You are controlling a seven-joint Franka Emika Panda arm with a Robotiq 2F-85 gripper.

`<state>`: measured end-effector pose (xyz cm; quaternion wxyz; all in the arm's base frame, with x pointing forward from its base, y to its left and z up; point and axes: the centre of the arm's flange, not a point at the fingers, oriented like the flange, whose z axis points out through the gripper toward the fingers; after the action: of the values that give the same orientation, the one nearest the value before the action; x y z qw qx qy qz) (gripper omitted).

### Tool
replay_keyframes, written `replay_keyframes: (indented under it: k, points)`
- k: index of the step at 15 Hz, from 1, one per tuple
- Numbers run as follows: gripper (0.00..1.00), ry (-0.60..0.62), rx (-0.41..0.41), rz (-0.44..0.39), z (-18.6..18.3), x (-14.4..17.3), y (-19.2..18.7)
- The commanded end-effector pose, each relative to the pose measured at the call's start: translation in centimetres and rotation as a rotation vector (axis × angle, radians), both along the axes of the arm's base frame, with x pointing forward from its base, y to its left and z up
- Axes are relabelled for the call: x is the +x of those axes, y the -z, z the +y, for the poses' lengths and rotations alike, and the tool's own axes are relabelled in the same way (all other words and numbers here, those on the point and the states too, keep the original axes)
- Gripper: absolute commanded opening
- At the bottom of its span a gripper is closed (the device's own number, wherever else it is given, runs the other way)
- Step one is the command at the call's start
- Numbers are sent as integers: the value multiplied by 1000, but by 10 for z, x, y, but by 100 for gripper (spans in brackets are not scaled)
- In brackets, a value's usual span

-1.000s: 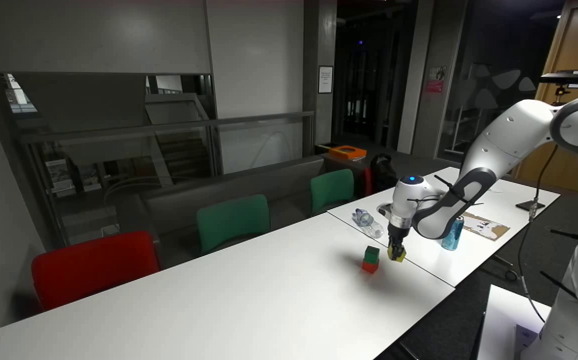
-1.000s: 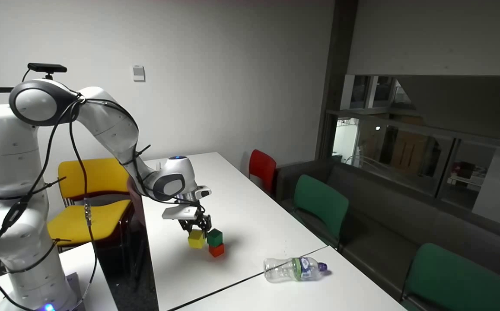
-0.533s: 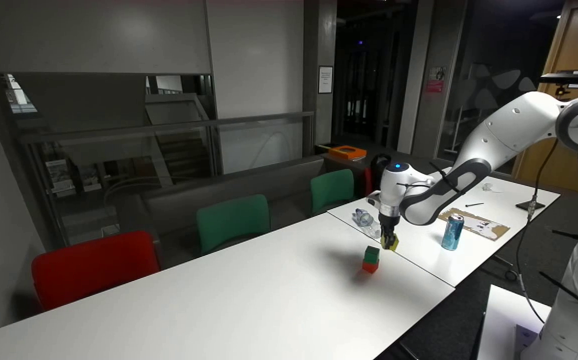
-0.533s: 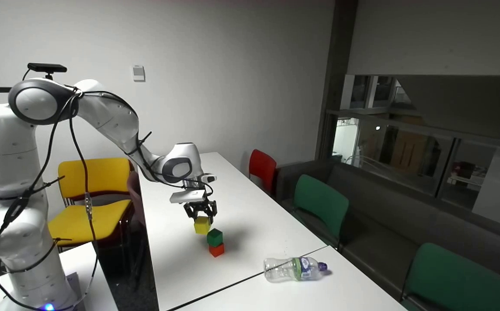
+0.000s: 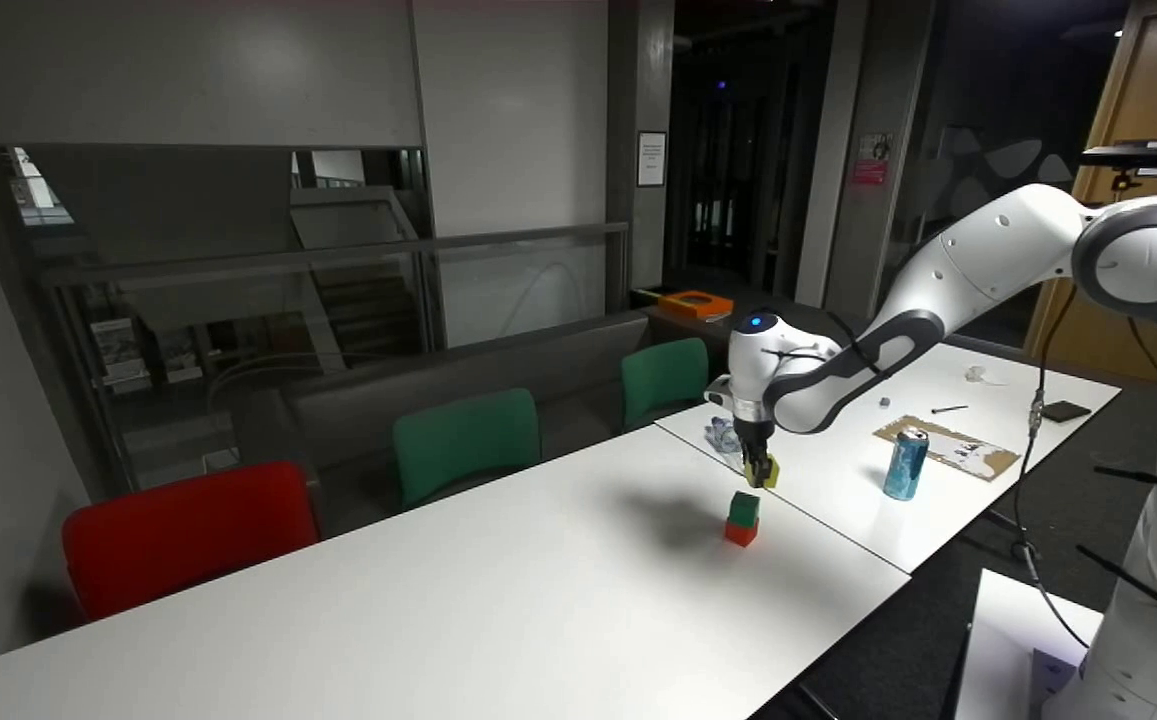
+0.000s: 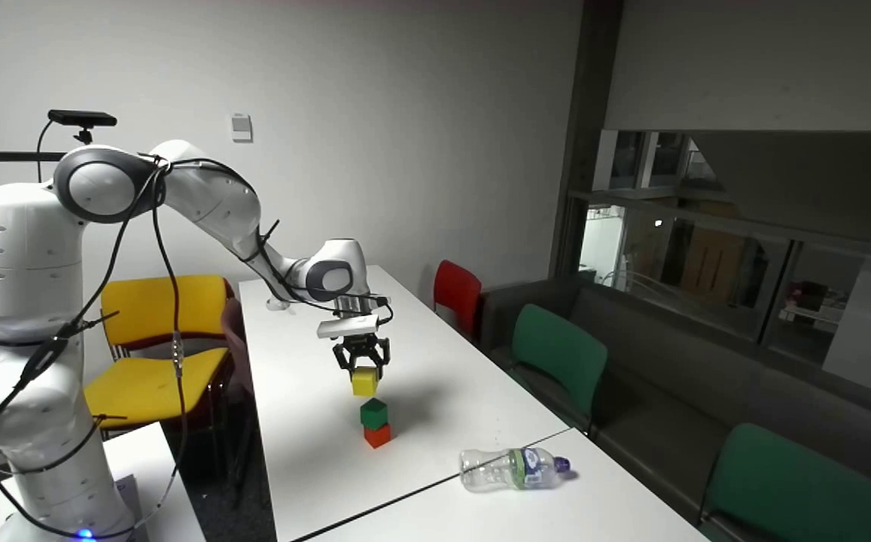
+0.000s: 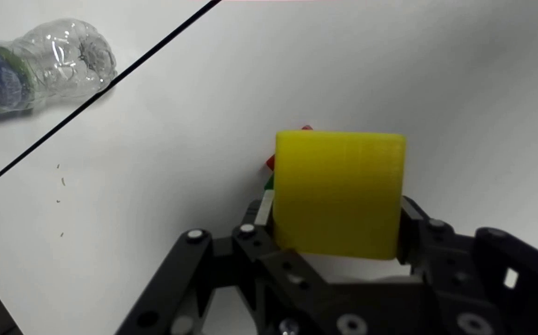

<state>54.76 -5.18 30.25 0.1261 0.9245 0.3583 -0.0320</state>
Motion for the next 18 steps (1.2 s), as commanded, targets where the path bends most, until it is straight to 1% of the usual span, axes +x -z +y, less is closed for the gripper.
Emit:
replay_keyframes:
  k: [1, 4, 7, 12, 18]
  points:
    - [33, -52, 5, 41, 0, 32, 2]
    - [33, -73, 4, 53, -1, 45, 15]
    - [33, -84, 3, 71, -4, 50, 28]
    - [33, -87, 1, 111, -11, 51, 45]
    - [33, -66, -9, 168, -23, 48, 47]
